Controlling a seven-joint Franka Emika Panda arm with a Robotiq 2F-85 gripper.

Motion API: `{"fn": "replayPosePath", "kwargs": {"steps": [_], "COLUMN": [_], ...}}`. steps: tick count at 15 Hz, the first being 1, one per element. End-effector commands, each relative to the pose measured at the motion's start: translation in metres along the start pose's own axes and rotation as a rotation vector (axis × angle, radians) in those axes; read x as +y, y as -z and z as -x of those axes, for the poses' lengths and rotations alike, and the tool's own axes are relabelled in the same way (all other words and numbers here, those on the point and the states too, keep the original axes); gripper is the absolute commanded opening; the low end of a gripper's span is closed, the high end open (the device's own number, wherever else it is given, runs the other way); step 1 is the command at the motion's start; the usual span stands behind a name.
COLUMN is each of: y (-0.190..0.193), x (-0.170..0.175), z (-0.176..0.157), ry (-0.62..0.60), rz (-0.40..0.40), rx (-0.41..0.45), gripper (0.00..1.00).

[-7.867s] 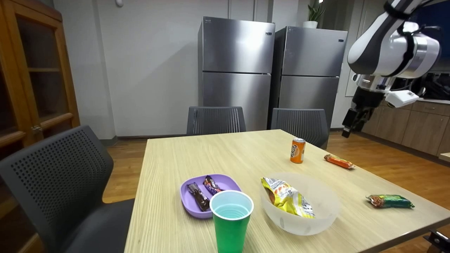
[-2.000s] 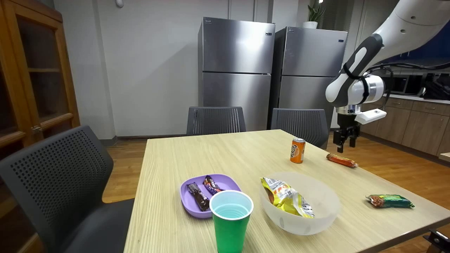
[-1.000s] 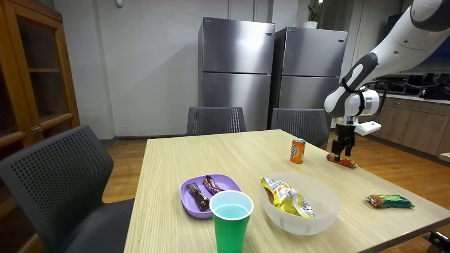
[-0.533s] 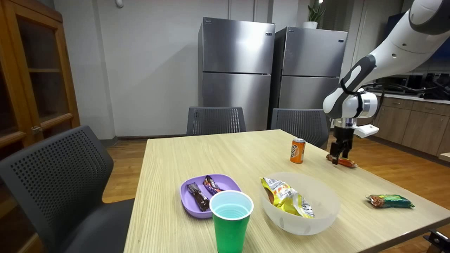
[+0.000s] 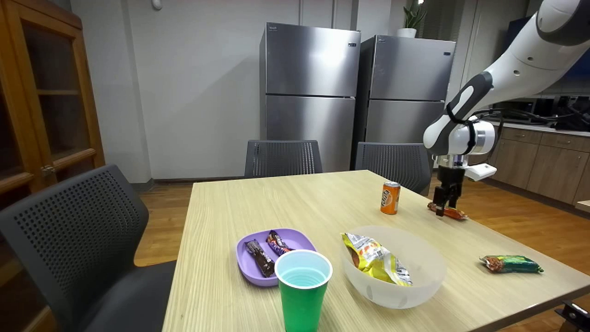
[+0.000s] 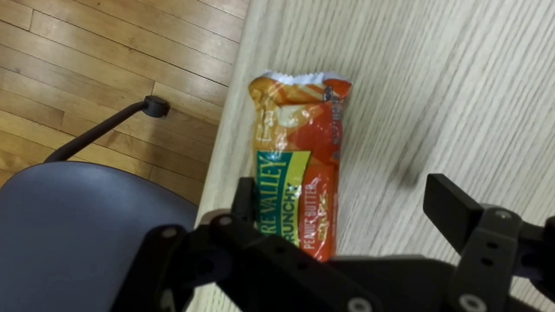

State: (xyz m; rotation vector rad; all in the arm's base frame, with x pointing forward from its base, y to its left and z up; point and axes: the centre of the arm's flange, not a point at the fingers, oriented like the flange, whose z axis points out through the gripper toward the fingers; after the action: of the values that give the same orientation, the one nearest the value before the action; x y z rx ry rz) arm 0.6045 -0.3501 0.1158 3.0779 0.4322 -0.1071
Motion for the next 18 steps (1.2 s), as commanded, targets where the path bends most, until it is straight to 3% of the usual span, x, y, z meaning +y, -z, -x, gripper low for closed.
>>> {"fn": "replayPosePath", "kwargs": {"steps": [1,8,18], "y": [0.005,0.005,0.045], "x": [0.007,0.007,-0.002], "z": [-0.003,-0.001,0.019], "ry": [0.015,-0.009,-0.045], "rz": [-0.024,0.009,0.044], "rx": [0.006,0.002,-0.004], "gripper": [0.73,0.18,0.18]}}
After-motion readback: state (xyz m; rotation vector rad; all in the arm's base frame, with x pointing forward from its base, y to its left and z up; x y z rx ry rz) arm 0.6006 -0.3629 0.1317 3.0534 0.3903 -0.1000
